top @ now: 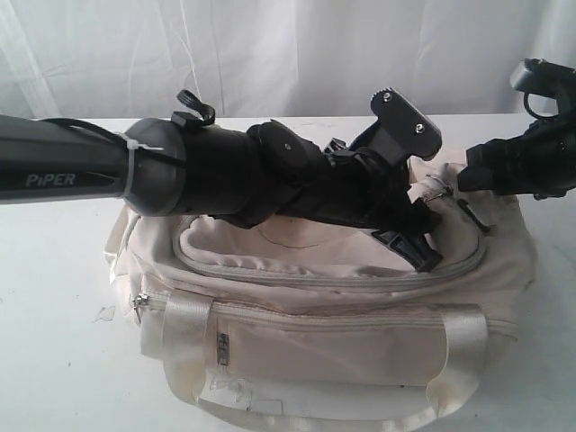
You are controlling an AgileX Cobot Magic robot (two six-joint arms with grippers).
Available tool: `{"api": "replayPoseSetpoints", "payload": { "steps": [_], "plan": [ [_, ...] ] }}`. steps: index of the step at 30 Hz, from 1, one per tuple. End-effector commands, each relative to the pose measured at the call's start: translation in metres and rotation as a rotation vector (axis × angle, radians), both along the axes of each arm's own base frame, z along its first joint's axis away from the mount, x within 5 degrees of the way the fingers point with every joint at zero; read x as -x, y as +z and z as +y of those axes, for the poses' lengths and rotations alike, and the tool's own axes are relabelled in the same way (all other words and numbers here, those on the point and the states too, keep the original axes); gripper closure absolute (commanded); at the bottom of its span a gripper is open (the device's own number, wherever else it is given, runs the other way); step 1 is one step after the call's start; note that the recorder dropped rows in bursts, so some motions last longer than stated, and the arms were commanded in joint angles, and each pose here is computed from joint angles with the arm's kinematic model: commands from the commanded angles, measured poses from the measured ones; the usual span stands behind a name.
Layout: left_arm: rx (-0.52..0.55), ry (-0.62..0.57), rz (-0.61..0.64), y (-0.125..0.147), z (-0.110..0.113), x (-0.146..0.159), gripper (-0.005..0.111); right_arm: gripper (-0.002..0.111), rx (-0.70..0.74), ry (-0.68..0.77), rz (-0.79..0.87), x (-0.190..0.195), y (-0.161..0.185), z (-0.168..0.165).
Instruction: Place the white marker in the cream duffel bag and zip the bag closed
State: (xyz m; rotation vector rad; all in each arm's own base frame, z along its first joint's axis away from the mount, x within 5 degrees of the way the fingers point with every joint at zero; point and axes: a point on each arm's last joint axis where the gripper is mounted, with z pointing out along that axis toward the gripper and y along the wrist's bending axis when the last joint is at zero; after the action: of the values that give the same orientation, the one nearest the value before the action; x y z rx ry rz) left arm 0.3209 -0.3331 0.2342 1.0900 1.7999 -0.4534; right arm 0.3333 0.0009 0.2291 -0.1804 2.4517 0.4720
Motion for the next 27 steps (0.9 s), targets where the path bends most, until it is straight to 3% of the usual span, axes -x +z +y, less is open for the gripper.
{"api": "replayPoseSetpoints", "payload": {
  "steps": [1, 6, 9, 17, 22, 27],
  "plan": [
    [0.019, -0.02, 0.022, -0.002, -0.009, -0.005, 0.049, 0.057, 0.0, 0.002, -0.01, -0.001, 0.001, -0.001],
    [0.025, -0.023, 0.022, -0.006, -0.016, -0.011, 0.05, 0.057, 0.0, 0.0, -0.012, -0.002, 0.001, -0.002],
    [0.022, -0.018, 0.025, -0.01, -0.017, -0.013, 0.057, 0.057, -0.003, -0.001, -0.012, -0.002, 0.001, -0.001],
    [0.021, -0.038, 0.036, -0.01, -0.018, -0.011, 0.107, 0.057, -0.031, -0.013, -0.021, -0.003, 0.003, 0.0],
    [0.021, -0.122, 0.085, -0.009, -0.02, -0.002, 0.107, 0.057, -0.033, -0.01, -0.018, -0.002, 0.003, 0.0],
    [0.049, -0.192, 0.088, 0.014, -0.018, 0.008, 0.107, 0.061, -0.034, -0.008, -0.017, -0.002, 0.003, 0.0]
  ]
}}
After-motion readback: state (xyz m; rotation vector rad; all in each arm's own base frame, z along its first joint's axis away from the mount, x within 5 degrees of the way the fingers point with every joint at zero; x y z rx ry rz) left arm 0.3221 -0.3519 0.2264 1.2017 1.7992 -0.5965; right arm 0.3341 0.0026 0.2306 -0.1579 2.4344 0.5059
